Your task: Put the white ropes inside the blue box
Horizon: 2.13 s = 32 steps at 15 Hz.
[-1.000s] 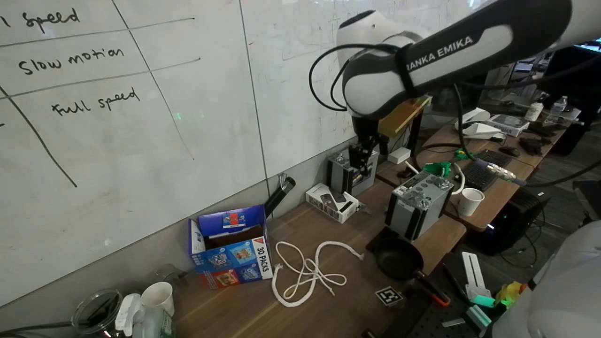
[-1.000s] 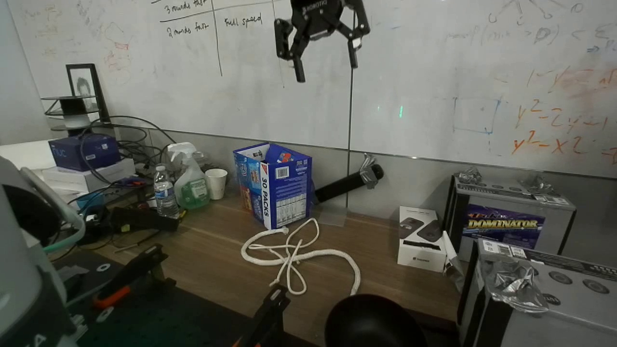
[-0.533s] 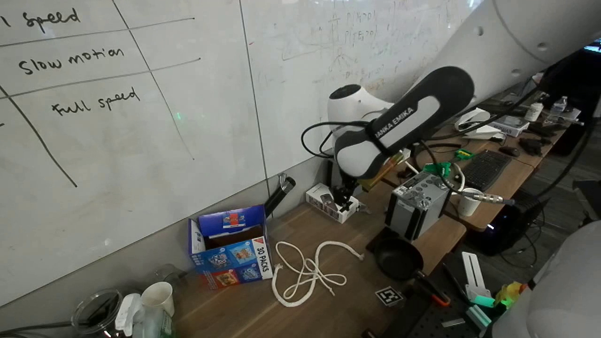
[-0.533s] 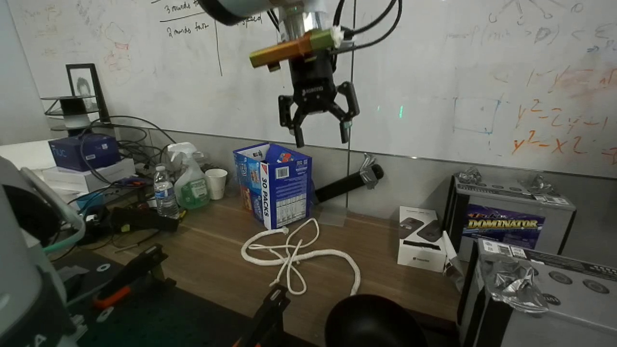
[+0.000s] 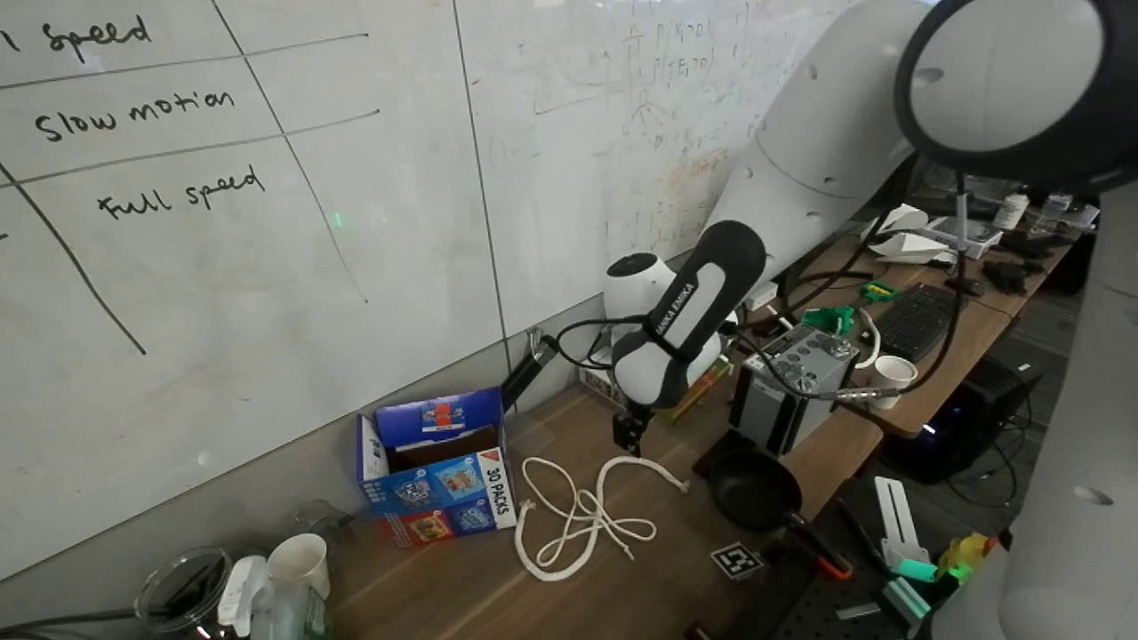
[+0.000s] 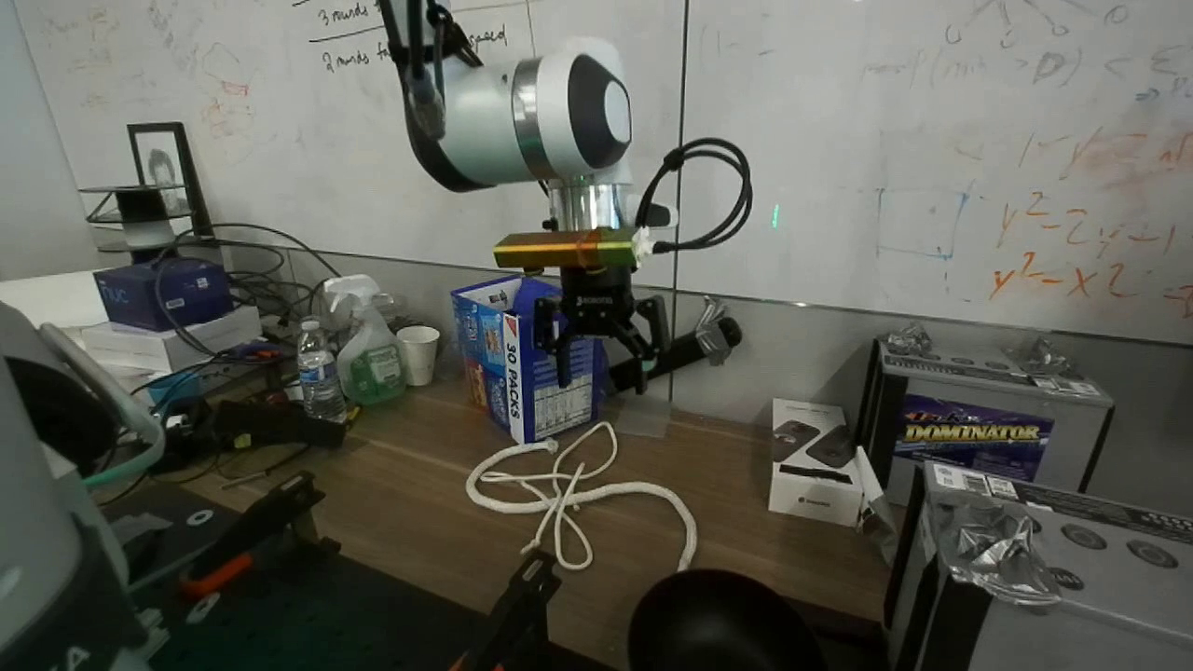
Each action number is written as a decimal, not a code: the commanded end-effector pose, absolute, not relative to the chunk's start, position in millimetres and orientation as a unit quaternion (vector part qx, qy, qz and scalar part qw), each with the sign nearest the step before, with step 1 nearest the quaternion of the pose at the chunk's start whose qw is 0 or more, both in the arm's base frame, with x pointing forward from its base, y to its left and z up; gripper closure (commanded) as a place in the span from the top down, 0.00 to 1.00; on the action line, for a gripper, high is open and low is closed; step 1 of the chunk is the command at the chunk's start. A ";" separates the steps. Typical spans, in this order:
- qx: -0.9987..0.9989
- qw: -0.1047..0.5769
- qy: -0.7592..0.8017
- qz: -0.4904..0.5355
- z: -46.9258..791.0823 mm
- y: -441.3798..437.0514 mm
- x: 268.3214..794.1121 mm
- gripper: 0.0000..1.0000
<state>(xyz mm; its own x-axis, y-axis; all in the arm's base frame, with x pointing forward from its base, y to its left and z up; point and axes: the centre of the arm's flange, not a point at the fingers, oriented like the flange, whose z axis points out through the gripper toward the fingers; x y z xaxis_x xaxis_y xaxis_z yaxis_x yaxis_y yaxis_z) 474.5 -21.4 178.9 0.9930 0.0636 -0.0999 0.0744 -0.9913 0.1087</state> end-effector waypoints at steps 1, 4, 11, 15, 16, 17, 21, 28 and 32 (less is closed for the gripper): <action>0.998 0.030 0.039 -0.038 150.0 -23.1 503.7 1.00; 0.998 0.017 0.039 -0.037 126.9 -19.9 516.1 1.00; 0.996 -0.017 0.081 -0.043 80.9 -5.1 509.9 1.00; 0.992 -0.019 0.117 -0.051 55.3 -3.3 500.4 1.00; 0.992 -0.021 0.117 -0.053 48.0 -3.1 500.6 1.00; 0.991 -0.022 0.117 -0.054 42.9 -2.7 500.2 1.00; 0.992 -0.018 0.113 -0.050 17.6 6.5 503.1 1.00; 0.992 -0.024 0.111 -0.047 -2.1 29.7 506.7 1.00; 0.992 -0.033 0.113 -0.041 -3.8 41.0 505.0 1.00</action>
